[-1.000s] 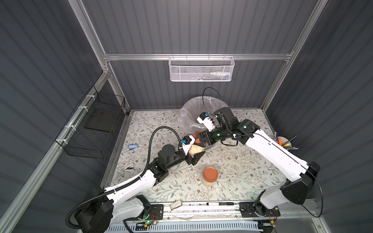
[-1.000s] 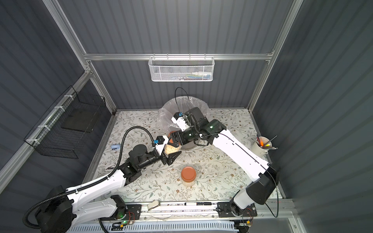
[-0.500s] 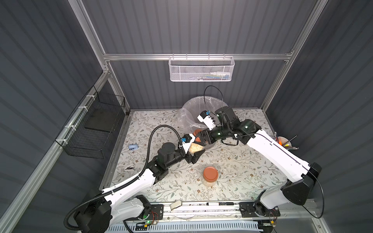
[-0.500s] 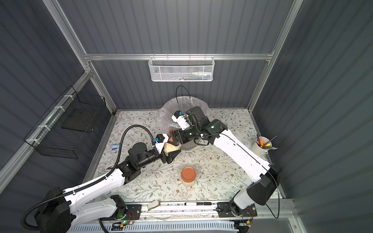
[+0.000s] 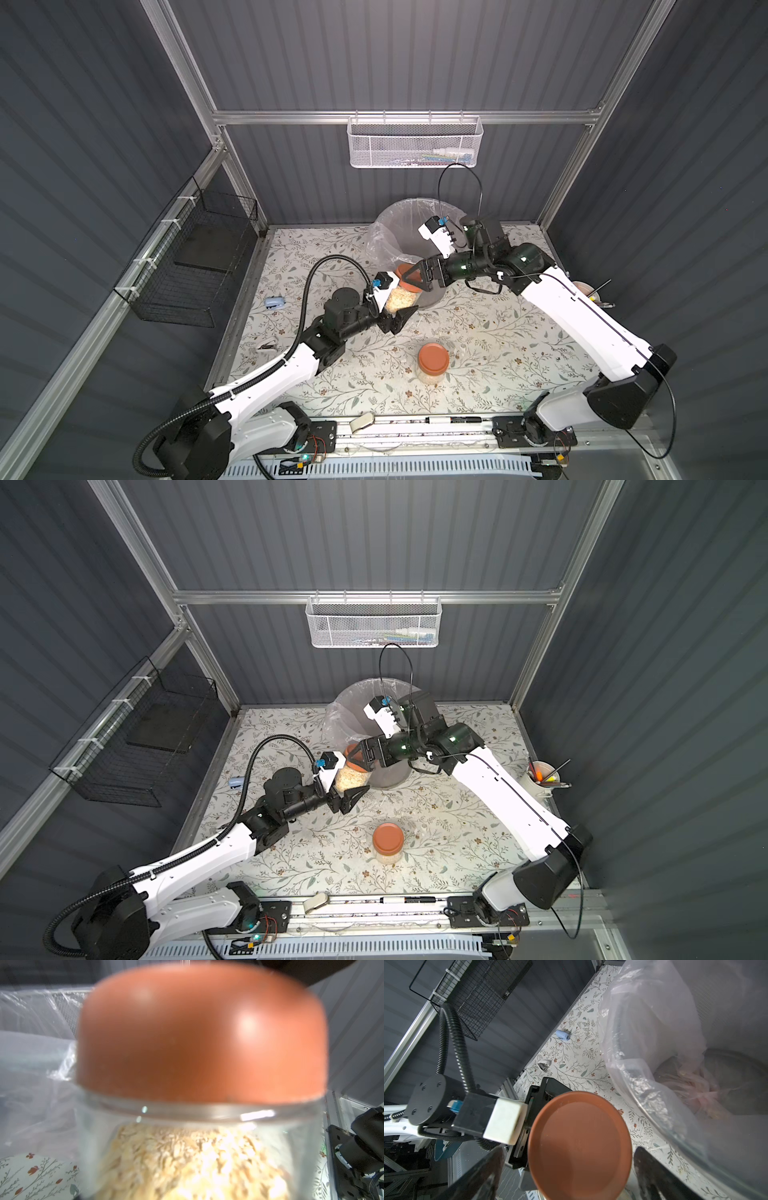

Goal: Empty expired oatmeal from jars
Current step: Pick up the jar from the center of the board.

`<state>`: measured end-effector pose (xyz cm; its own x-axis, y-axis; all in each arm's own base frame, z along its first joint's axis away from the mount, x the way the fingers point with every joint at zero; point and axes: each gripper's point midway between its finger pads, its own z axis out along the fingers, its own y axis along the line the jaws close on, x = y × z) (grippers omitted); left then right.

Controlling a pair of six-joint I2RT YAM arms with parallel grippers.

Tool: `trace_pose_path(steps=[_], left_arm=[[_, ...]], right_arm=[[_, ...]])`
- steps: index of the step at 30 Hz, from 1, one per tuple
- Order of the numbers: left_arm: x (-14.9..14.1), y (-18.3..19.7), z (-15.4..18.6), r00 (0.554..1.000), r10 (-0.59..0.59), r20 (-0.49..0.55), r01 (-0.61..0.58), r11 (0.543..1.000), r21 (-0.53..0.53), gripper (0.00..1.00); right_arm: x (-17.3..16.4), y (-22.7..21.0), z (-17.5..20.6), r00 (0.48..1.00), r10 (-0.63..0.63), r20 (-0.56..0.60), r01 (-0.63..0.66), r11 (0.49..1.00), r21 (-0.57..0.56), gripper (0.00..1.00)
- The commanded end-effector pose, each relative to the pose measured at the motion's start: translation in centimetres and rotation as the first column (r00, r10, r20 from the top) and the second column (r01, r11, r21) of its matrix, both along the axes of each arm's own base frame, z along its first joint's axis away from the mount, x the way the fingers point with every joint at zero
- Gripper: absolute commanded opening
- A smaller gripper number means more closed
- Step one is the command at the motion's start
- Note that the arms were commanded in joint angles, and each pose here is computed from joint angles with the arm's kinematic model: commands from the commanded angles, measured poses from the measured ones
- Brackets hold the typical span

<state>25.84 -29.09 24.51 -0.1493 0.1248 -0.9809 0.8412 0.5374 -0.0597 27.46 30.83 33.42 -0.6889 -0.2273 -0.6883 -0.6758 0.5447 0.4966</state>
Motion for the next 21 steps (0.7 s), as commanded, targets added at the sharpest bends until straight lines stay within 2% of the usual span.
trace_pose_path(steps=[1,5,7,11,16,21], left_arm=[[0.2,-0.3,5.1,0.995,-0.03,0.092,0.038,0.995,-0.093,0.0],[0.5,0.1,6.8,0.994,-0.09,0.068,0.097,0.989,-0.109,0.0],[0.7,0.4,8.6,0.99,-0.124,0.066,0.132,0.983,-0.13,0.0],[0.2,-0.2,12.3,0.977,-0.195,0.092,0.204,0.973,-0.109,0.0],[1.0,-0.8,14.9,0.965,-0.237,0.114,0.245,0.967,-0.064,0.0],[3.4,-1.6,15.6,0.959,-0.266,0.097,0.271,0.961,-0.049,0.0]], right_arm=[[0.2,-0.8,2.1,0.998,0.009,0.056,-0.01,1.0,0.018,0.96],[1.0,-2.5,3.3,0.993,0.026,0.111,-0.022,0.999,-0.036,0.95],[1.4,-2.9,4.8,0.986,0.043,0.163,-0.035,0.998,-0.056,0.95],[1.6,-2.9,6.9,0.971,0.087,0.223,-0.076,0.995,-0.061,0.96],[3.5,-2.6,8.5,0.956,0.073,0.284,-0.07,0.997,-0.021,0.99],[5.1,-1.6,10.6,0.945,0.075,0.319,-0.095,0.994,0.05,0.99]])
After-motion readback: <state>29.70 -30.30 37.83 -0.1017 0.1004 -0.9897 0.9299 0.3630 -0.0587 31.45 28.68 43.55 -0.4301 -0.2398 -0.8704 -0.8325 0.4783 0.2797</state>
